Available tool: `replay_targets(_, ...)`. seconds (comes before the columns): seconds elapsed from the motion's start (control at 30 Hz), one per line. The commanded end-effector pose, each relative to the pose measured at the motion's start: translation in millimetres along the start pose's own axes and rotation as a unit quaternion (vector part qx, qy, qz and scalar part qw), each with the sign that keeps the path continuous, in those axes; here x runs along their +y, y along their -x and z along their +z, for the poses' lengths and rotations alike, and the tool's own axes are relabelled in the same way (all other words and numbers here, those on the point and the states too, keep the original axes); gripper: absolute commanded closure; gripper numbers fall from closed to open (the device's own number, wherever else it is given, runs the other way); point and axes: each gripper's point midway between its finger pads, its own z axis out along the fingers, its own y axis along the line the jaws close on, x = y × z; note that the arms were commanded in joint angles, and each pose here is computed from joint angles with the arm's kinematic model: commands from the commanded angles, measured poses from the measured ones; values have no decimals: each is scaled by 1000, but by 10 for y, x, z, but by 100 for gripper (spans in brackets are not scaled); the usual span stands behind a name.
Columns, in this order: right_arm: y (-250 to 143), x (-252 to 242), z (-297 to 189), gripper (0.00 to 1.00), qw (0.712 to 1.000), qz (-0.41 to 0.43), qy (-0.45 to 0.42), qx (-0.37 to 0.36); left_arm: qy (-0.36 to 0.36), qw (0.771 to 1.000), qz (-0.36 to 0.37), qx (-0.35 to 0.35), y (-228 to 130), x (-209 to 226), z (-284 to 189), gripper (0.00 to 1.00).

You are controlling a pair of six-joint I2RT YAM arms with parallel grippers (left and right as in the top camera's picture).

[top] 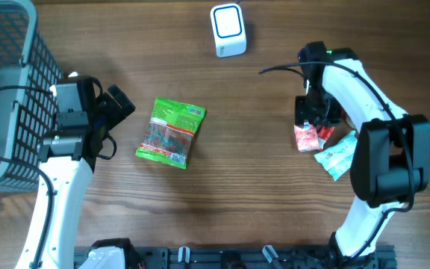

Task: Scan the item barcode
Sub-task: 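Carry the tissue pack right and drop it beside the stick pack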

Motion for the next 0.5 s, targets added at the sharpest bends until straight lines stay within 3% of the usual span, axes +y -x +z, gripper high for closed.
replay_targets(0.0, 227, 212, -483, 38, 995, -4, 77, -59, 5, 1000, 2, -5, 27, 28, -6, 0)
replay_targets(0.07, 193, 424, -618, 42, 987, -44, 142, -63, 5, 1000, 2, -5, 27, 28, -6, 0)
replay_targets(0.1, 167, 500, -647, 52, 983, -60, 165, -61, 5, 1000, 2, -5, 26, 28, -6, 0)
replay_targets(0.17, 96, 657, -675, 94, 973, -79, 211, -49, 5, 1000, 2, -5, 26, 28, -6, 0)
replay_targets(0.47, -84, 845, -63, 95, 973, -92, 211, -29, 5, 1000, 2, -5, 26, 28, -6, 0)
